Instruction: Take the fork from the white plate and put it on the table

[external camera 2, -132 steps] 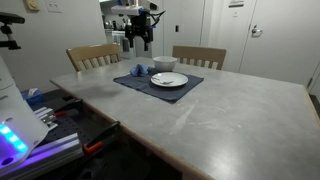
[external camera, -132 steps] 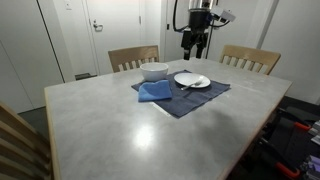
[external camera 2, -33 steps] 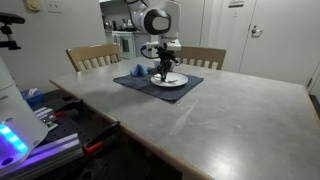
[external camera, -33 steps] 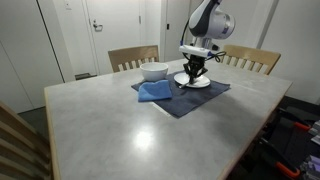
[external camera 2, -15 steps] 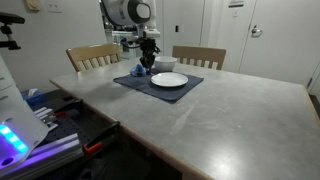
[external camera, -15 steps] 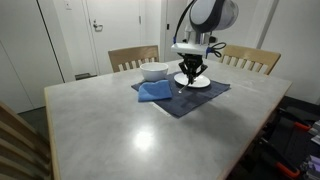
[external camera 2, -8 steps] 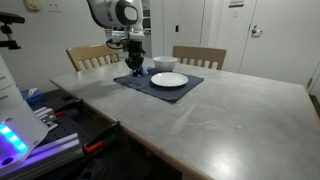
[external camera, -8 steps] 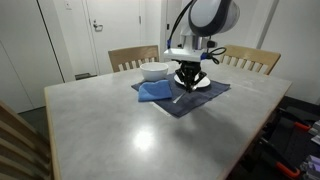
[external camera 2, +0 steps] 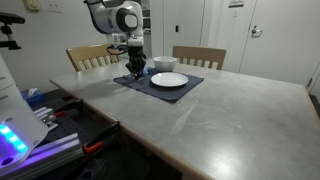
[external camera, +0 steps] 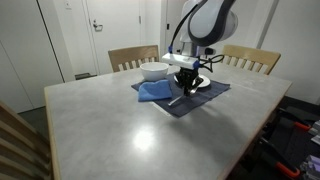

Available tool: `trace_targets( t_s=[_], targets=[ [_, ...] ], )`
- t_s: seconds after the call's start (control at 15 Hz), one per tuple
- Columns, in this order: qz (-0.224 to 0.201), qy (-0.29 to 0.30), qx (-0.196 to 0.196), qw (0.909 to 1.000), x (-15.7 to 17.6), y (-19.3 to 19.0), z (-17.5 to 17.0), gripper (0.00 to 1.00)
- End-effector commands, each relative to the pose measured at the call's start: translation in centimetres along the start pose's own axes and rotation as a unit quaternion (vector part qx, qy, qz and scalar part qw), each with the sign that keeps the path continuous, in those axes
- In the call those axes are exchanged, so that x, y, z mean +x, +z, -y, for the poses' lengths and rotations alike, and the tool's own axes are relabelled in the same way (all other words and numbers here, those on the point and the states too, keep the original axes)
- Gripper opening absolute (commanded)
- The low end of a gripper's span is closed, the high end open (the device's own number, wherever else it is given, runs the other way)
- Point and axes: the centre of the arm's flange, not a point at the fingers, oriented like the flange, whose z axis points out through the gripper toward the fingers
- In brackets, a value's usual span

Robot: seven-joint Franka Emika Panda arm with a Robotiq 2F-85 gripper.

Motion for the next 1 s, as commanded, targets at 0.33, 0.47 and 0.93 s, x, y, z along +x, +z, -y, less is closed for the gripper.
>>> trace_targets(
  t_s=[0.33, 0.47, 0.93],
  targets=[
    [-0.010, -0.003, 0.032, 0.9994, 0.5, 1.0, 3.1, 0.33],
    [-0.015, -0.014, 0.036, 0.9991, 0.2, 0.4, 3.0, 0.47],
    [-0.018, -0.035, 0.029, 0.9988, 0.2, -2.8, 1.3, 0.95]
  ],
)
